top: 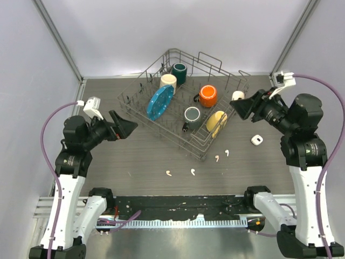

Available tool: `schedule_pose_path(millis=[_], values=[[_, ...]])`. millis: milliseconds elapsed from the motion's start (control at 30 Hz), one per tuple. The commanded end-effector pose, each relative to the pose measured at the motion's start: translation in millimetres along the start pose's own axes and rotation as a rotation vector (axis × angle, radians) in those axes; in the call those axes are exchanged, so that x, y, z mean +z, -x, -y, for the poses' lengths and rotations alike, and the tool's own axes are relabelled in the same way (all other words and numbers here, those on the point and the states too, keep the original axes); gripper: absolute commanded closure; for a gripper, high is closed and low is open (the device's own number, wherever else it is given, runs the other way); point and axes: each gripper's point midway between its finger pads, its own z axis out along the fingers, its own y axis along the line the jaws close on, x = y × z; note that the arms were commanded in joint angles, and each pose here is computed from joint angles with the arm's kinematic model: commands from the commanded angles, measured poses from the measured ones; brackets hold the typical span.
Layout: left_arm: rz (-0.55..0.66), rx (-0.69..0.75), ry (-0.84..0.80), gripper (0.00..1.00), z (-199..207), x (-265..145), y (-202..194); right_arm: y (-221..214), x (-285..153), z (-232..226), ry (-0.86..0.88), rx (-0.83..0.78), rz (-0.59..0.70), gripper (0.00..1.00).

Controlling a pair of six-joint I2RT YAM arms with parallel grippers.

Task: Insert the wireless bluetooth earbuds into the charging case
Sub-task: Pick up the charging case at the center of the board.

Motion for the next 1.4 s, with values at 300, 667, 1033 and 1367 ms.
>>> schedule_pose_path(millis=[300,667,1033,1367], values=[[-0.067,-0.076,-0.203,0.0,52,-3,18,-73,53,-100,0.093,-0.367,-0.238,0.93],[-0.169,-0.116,-0.368,0.0,91,-2,6,-129,64,-174,0.295,-0.583,-0.211,0.93],[-0.362,-0.065,-0.528,0.0,148,8,-41,-148,54,-180,0.386,-0.644,-0.157,0.93],[-0.429,-0.044,-0.503,0.02,149,25,-61,-155,49,-185,0.452,-0.666,-0.152,0.93]])
